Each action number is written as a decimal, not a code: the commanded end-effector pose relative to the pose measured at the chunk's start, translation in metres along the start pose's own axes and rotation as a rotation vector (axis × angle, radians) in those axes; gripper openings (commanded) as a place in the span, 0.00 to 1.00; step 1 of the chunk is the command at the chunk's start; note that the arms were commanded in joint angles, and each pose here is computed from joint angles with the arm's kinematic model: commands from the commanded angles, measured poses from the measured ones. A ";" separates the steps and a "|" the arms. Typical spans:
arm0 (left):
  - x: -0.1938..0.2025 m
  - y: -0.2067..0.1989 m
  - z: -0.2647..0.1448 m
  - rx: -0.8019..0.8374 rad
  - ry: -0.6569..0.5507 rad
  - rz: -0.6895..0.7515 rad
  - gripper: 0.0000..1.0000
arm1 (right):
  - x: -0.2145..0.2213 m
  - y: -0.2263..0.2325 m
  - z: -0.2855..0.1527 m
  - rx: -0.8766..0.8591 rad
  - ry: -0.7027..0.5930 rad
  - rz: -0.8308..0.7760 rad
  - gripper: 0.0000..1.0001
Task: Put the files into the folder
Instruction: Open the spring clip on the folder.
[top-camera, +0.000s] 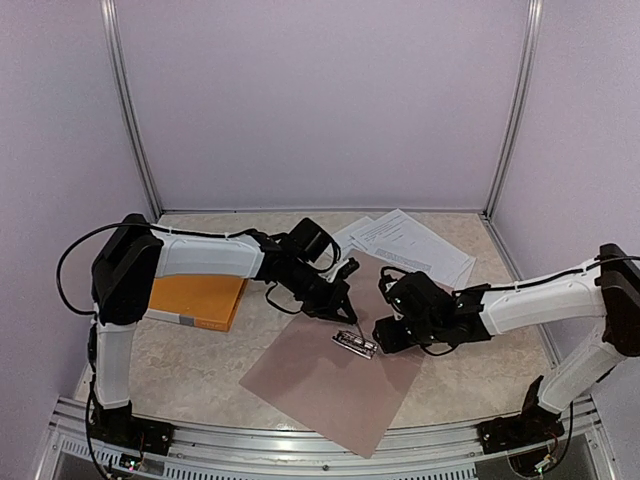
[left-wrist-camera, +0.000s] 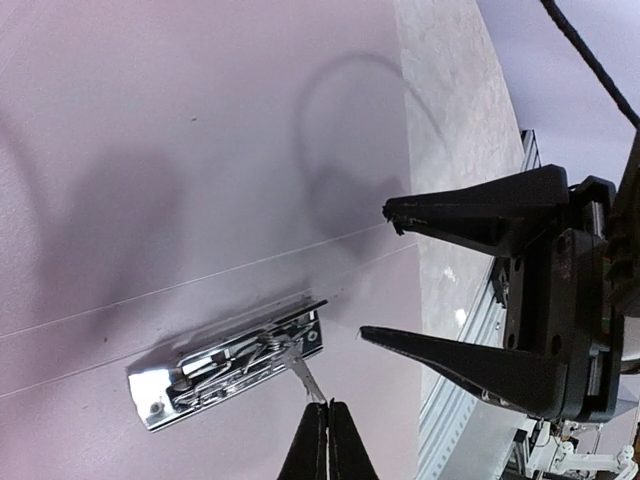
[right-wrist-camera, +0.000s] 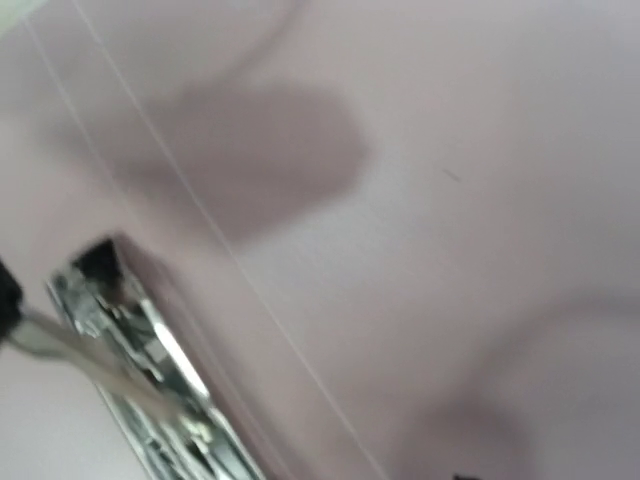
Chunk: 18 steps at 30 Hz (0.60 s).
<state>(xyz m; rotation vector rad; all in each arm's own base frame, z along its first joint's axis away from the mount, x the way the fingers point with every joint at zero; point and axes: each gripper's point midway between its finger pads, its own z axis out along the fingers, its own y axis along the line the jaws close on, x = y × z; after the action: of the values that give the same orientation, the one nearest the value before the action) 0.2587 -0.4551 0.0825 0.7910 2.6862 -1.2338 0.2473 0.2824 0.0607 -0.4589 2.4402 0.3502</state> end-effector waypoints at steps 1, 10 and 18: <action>-0.010 -0.038 -0.004 0.079 -0.002 0.074 0.01 | 0.009 -0.027 -0.021 0.101 -0.026 0.066 0.55; 0.007 -0.074 0.032 0.120 0.081 0.197 0.08 | 0.013 -0.079 -0.067 0.307 -0.080 0.183 0.55; 0.017 -0.065 0.011 0.022 0.024 0.229 0.39 | 0.011 -0.058 -0.060 0.165 -0.112 0.160 0.56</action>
<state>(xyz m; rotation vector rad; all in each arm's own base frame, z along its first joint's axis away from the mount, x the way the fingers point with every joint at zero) 0.2001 -0.5139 0.1094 1.1368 2.5280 -1.3160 0.2338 0.1971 0.0967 -0.1271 2.3883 0.1687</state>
